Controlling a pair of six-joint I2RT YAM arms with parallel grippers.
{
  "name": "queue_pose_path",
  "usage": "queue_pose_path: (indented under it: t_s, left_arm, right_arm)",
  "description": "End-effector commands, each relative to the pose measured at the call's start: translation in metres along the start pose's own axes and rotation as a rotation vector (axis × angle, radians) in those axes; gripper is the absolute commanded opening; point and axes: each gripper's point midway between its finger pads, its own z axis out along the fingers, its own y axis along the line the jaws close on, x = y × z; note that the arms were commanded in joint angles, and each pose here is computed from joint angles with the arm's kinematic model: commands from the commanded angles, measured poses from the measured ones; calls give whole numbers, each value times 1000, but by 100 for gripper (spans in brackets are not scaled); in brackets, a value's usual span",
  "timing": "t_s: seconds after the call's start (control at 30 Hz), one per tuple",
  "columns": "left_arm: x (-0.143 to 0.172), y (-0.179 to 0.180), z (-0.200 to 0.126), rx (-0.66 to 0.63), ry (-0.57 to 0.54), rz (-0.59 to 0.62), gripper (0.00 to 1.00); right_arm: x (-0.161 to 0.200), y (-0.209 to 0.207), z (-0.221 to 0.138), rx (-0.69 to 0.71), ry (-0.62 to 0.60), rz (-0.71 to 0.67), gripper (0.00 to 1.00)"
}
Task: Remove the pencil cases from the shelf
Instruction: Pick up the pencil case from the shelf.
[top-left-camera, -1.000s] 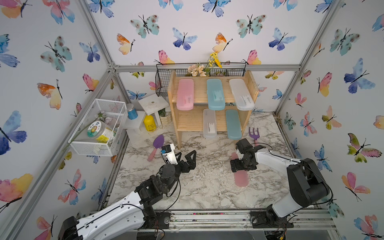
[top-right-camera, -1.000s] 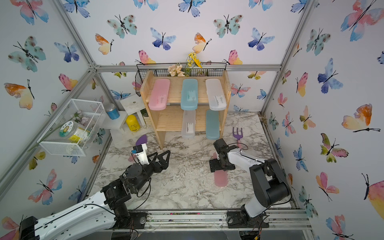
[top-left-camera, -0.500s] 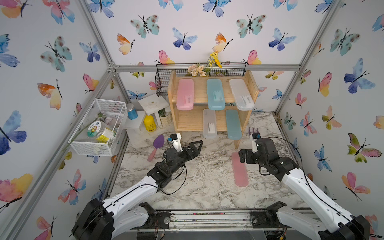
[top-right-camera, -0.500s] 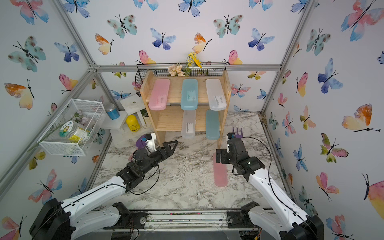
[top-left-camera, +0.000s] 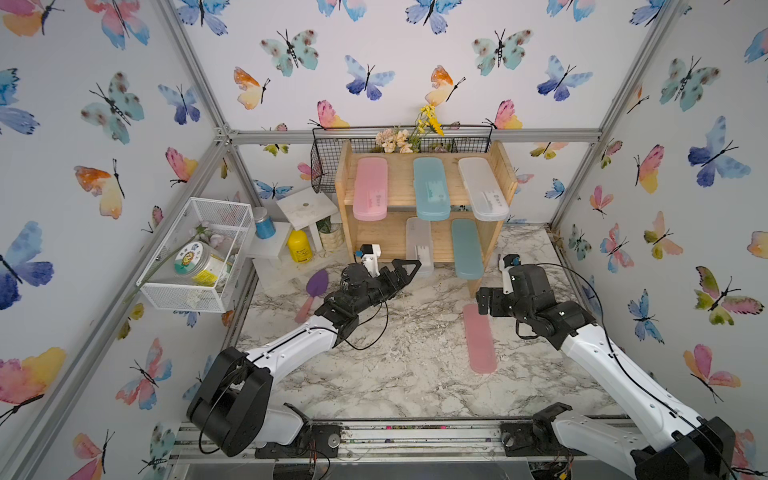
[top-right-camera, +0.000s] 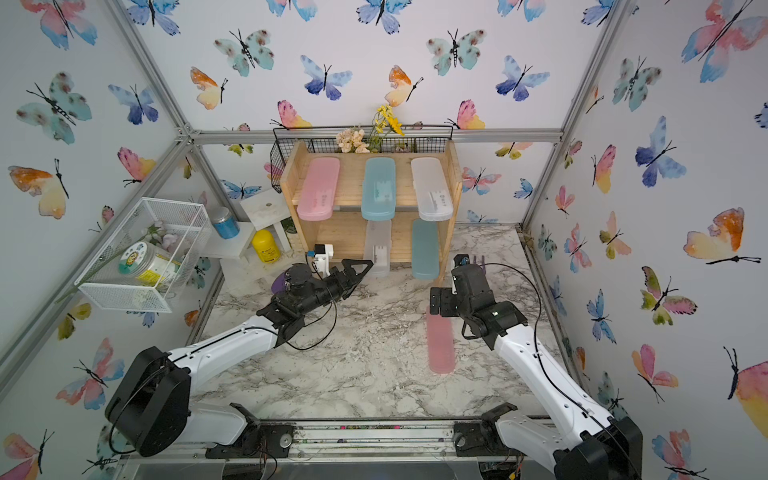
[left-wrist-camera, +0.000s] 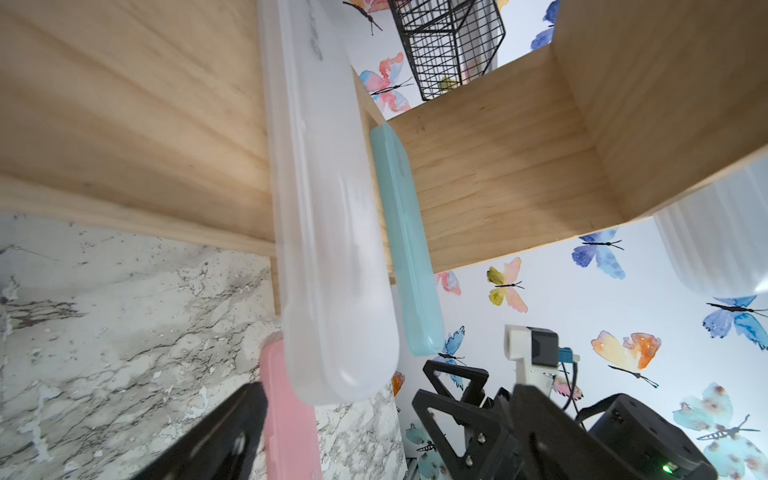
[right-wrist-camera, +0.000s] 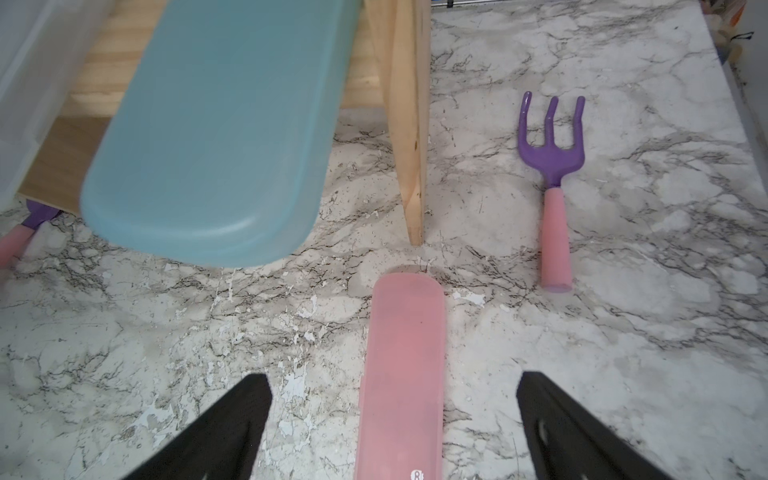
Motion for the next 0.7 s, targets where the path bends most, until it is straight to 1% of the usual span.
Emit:
queue_pose_path:
  t_s: [0.0, 0.13, 0.2, 0.27, 0.4, 0.47, 0.57, 0.67]
  left_arm:
    - [3, -7, 3, 60, 37, -23, 95]
    - [3, -7, 13, 75, 53, -29, 93]
    - [4, -5, 17, 84, 62, -42, 90]
    - [4, -3, 21, 83, 65, -45, 86]
    - [3, 1, 26, 85, 64, -57, 70]
    - [2, 1, 28, 83, 62, -57, 66]
    - [-2, 4, 28, 84, 52, -67, 55]
    - [-4, 6, 28, 92, 43, -77, 51]
  right_arm:
    - [-9, -2, -3, 14, -10, 10, 99]
    - [-11, 0, -4, 2, -19, 10, 99]
    - [-12, 0, -5, 2, -19, 6, 99]
    - [-13, 0, -5, 4, -21, 2, 99]
    - [-16, 0, -6, 7, -27, -4, 99]
    - [-17, 0, -7, 5, -29, -8, 99]
    - [-19, 1, -8, 3, -32, -11, 99]
    - [-20, 1, -8, 2, -35, -17, 99]
